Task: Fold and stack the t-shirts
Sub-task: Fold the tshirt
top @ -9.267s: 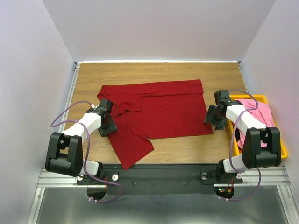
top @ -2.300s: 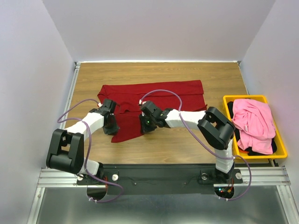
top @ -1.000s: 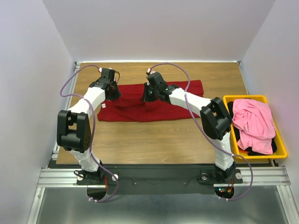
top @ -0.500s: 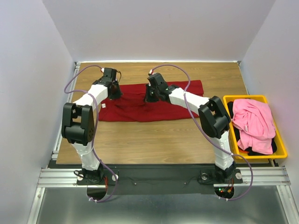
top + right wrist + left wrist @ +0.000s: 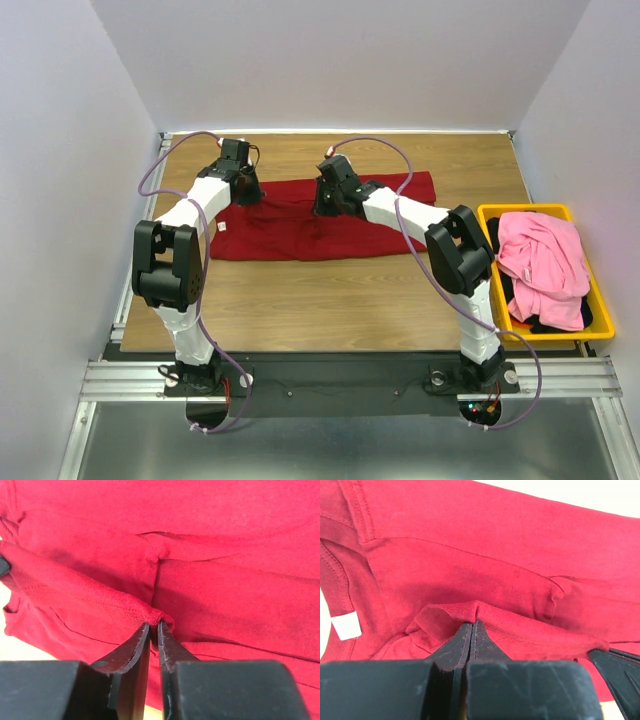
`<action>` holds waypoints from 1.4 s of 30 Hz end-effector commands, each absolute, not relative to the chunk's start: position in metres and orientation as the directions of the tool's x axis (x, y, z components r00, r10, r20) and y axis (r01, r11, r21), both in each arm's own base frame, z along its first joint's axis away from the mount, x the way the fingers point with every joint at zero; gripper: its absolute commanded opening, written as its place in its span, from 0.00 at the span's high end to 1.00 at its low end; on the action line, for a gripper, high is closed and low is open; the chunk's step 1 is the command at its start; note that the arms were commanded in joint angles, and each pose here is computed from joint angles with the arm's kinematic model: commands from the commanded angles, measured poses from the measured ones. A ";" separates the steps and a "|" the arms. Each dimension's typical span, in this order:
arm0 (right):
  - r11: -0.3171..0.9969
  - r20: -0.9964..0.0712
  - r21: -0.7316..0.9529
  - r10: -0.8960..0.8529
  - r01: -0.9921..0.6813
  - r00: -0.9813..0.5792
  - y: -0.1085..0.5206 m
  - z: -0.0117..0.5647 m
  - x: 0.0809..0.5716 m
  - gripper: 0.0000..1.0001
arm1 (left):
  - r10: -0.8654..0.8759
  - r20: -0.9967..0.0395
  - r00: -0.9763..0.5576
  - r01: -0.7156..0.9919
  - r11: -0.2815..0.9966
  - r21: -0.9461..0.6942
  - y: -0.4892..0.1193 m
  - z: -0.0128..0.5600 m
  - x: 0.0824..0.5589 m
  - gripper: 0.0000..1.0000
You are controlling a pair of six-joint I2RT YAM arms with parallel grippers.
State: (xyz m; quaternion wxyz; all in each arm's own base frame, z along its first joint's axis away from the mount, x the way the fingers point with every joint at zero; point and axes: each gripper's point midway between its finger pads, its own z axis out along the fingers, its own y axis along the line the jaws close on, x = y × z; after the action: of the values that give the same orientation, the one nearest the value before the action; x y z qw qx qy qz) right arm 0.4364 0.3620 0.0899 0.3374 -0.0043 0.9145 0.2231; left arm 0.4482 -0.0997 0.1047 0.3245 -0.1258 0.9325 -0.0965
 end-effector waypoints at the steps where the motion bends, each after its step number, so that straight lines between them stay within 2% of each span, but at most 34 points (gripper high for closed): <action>1: 0.904 -0.653 0.408 0.195 -0.123 -0.732 0.355 0.104 0.451 0.79 | -0.307 -0.620 -0.722 -0.143 0.943 -0.301 -0.104 0.125 0.465 0.80; 2: 0.904 -0.655 0.408 0.194 -0.126 -0.730 0.354 0.105 0.451 0.74 | -0.305 -0.622 -0.722 -0.138 0.943 -0.302 -0.105 0.126 0.465 0.73; 4: 0.903 -0.660 0.408 0.191 -0.133 -0.727 0.354 0.108 0.451 0.73 | -0.306 -0.616 -0.726 -0.142 0.943 -0.301 -0.104 0.126 0.466 0.66; 5: 0.904 -0.663 0.406 0.187 -0.137 -0.725 0.354 0.109 0.450 0.72 | -0.304 -0.621 -0.723 -0.136 0.943 -0.304 -0.105 0.129 0.467 0.56; 6: 0.904 -0.670 0.400 0.178 -0.149 -0.721 0.353 0.113 0.449 0.63 | -0.310 -0.625 -0.717 -0.139 0.942 -0.307 -0.105 0.133 0.468 0.52; 7: 0.905 -0.677 0.396 0.170 -0.159 -0.716 0.353 0.116 0.450 0.62 | -0.311 -0.628 -0.713 -0.139 0.941 -0.308 -0.105 0.134 0.469 0.49; 8: 0.906 -0.683 0.389 0.161 -0.168 -0.712 0.352 0.117 0.450 0.59 | -0.314 -0.644 -0.698 -0.138 0.941 -0.310 -0.104 0.144 0.471 0.41; 10: 0.905 -0.720 0.358 0.109 -0.232 -0.685 0.353 0.131 0.451 0.49 | -0.320 -0.660 -0.680 -0.145 0.941 -0.306 -0.101 0.156 0.474 0.29; 12: 0.889 -0.744 0.328 0.034 -0.319 -0.668 0.358 0.138 0.449 0.39 | -0.335 -0.676 -0.656 -0.160 0.937 -0.310 -0.093 0.169 0.472 0.27; 16: 0.826 -0.801 0.183 -0.188 -0.533 -0.568 0.364 0.144 0.444 0.33 | -0.381 -0.674 -0.633 -0.242 0.924 -0.295 -0.064 0.164 0.449 0.26; 18: 0.788 -0.814 0.113 -0.277 -0.606 -0.511 0.366 0.142 0.442 0.33 | -0.399 -0.678 -0.618 -0.270 0.917 -0.294 -0.050 0.164 0.437 0.28; 22: 0.707 -0.823 0.039 -0.378 -0.706 -0.424 0.373 0.141 0.440 0.34 | -0.418 -0.616 -0.667 -0.328 0.908 -0.261 -0.031 0.118 0.400 0.38; 23: 0.690 -0.825 0.028 -0.393 -0.723 -0.407 0.377 0.140 0.440 0.33 | -0.422 -0.609 -0.672 -0.335 0.906 -0.258 -0.029 0.113 0.394 0.44; 29: 0.635 -0.824 -0.010 -0.443 -0.772 -0.354 0.389 0.131 0.445 0.33 | -0.434 -0.562 -0.704 -0.377 0.899 -0.221 -0.017 0.073 0.376 0.68; 32: 0.612 -0.820 -0.009 -0.457 -0.791 -0.345 0.395 0.123 0.446 0.33 | -0.437 -0.539 -0.720 -0.389 0.898 -0.208 -0.015 0.059 0.371 0.74; 33: 0.602 -0.821 -0.003 -0.457 -0.798 -0.342 0.398 0.122 0.445 0.33 | -0.443 -0.530 -0.723 -0.396 0.895 -0.207 -0.014 0.055 0.369 0.79; 37: 0.575 -0.809 -0.006 -0.484 -0.818 -0.333 0.401 0.112 0.442 0.33 | -0.458 -0.494 -0.739 -0.422 0.886 -0.192 -0.010 0.036 0.355 0.81; 38: 0.565 -0.804 -0.004 -0.493 -0.825 -0.334 0.402 0.107 0.440 0.33 | -0.460 -0.478 -0.749 -0.427 0.886 -0.183 -0.010 0.028 0.347 0.86; 42: 0.553 -0.787 -0.015 -0.520 -0.833 -0.331 0.402 0.095 0.440 0.33 | -0.509 -0.435 -0.743 -0.482 0.857 -0.182 0.006 0.012 0.329 0.87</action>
State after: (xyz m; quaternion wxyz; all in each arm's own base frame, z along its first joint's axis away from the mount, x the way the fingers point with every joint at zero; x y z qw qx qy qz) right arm 0.4398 0.3893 0.0902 0.3808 -0.4021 0.8094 0.1956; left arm 0.3424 -0.0064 0.0242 0.2538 -0.2448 0.9351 -0.0346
